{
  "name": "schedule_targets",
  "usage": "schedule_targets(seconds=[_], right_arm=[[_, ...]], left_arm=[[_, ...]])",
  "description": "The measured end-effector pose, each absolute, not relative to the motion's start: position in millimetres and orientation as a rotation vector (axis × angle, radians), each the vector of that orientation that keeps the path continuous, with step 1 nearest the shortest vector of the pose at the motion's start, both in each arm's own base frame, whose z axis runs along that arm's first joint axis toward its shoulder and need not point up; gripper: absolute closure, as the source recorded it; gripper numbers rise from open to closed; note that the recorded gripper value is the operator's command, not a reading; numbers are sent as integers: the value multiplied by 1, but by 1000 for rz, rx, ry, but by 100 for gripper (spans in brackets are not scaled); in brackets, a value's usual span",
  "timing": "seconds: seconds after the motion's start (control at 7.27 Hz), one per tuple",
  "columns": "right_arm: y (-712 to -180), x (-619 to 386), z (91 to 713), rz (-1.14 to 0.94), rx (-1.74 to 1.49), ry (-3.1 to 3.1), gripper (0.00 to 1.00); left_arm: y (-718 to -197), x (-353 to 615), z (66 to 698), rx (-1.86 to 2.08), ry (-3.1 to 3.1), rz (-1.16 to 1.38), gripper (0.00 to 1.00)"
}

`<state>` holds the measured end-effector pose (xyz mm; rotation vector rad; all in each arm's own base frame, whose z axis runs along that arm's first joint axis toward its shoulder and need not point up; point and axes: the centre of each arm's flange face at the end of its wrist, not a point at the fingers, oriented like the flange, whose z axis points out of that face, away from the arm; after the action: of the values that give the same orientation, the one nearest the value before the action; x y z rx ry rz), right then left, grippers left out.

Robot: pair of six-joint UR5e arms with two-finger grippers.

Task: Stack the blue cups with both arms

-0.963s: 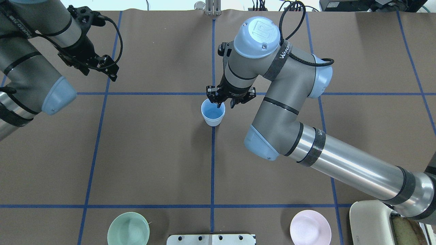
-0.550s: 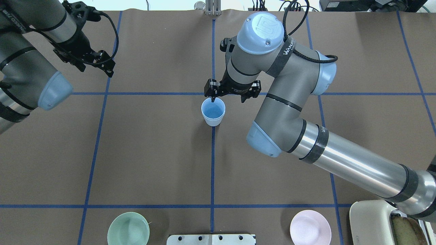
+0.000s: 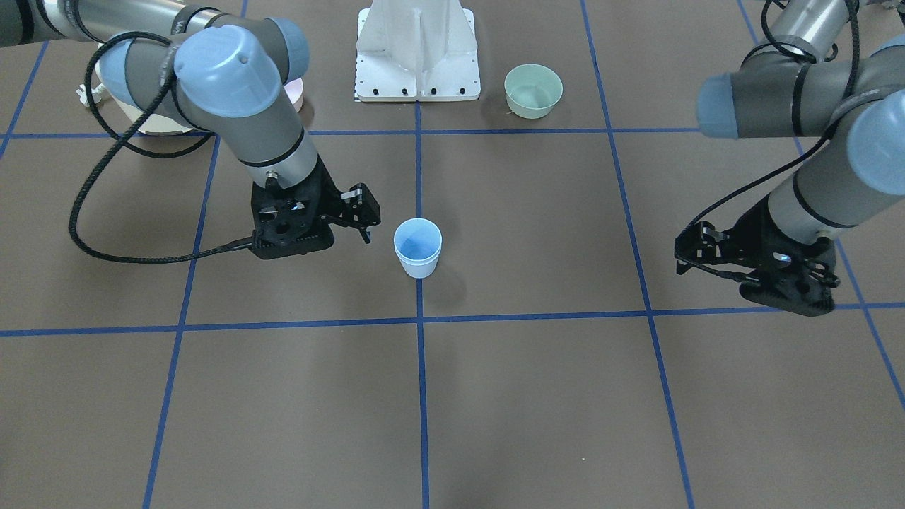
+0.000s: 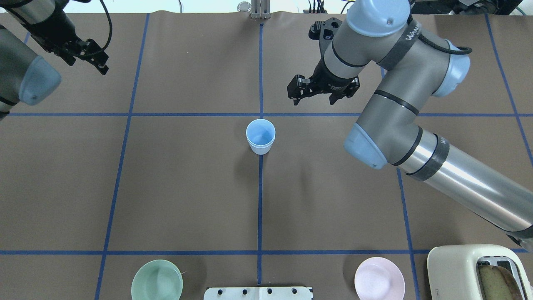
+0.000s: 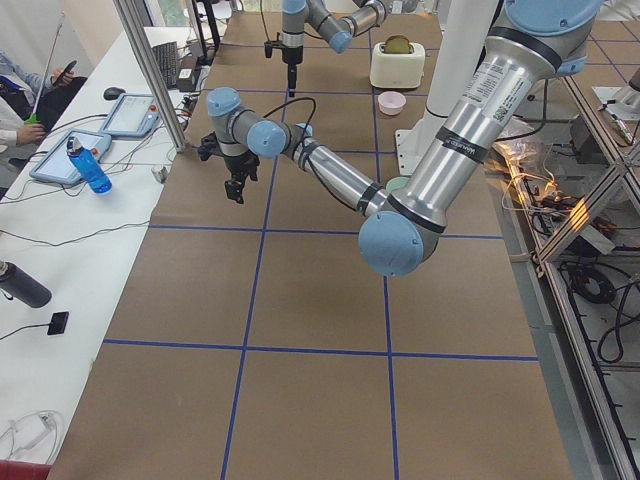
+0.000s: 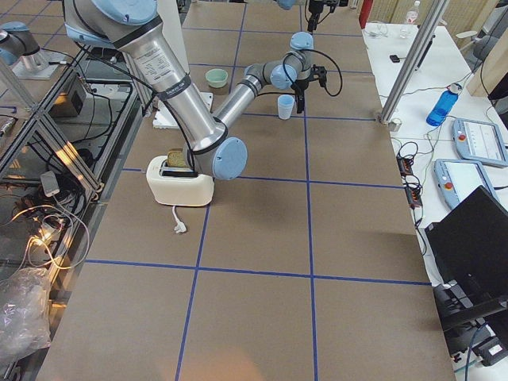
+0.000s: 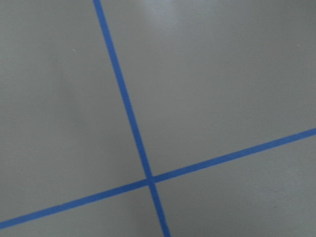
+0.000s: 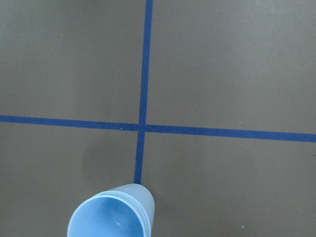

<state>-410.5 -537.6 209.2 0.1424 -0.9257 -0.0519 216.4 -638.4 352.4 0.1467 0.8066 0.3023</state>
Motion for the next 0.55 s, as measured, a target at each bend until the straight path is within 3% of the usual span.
schedule_targets(seconds=[0.55], right_arm=[[-577, -306, 285, 92, 170, -837, 0]], left_arm=[[-666, 101, 433, 137, 740, 368, 0]])
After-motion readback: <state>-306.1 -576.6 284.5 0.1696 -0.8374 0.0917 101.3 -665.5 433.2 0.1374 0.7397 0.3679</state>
